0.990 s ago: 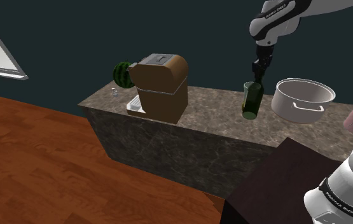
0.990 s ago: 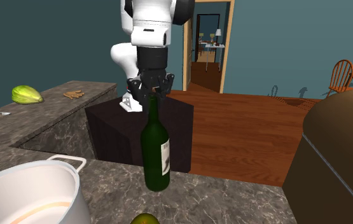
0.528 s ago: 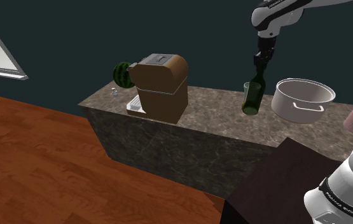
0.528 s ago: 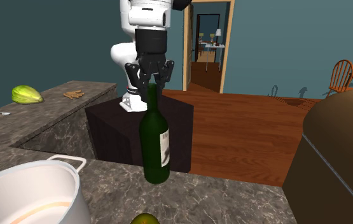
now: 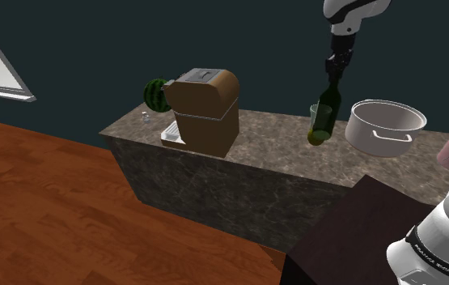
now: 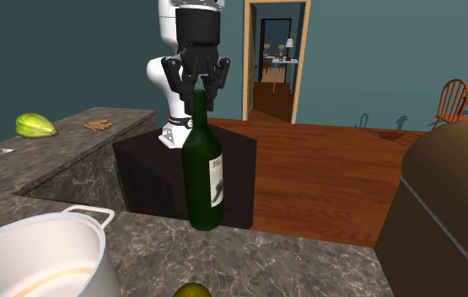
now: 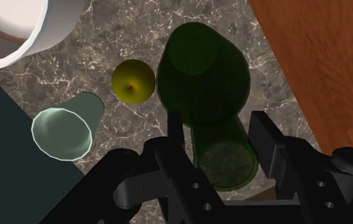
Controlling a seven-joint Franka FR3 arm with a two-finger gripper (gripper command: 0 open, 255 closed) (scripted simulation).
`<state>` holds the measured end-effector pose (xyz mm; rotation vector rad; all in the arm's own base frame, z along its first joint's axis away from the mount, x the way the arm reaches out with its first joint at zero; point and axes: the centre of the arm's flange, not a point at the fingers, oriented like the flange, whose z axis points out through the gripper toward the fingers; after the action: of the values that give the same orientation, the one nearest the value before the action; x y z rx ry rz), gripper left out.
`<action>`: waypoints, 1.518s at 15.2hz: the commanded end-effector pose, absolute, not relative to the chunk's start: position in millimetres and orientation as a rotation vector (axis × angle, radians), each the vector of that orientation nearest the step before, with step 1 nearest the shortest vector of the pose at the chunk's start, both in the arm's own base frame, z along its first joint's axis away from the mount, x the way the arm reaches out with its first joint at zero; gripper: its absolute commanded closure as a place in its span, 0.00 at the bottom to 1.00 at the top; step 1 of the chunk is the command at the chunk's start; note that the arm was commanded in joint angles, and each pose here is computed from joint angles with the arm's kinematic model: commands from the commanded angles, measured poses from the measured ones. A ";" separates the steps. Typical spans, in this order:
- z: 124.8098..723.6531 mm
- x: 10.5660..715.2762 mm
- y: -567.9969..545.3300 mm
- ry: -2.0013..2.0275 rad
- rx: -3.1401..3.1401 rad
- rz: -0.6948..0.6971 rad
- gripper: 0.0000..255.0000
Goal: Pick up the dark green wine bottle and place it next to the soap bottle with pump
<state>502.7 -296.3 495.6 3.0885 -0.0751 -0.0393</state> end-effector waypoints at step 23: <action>623.0 504.1 -296.6 -0.075 3.088 -0.039 1.00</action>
<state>504.7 -297.1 616.5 3.0885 -0.0752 -0.0394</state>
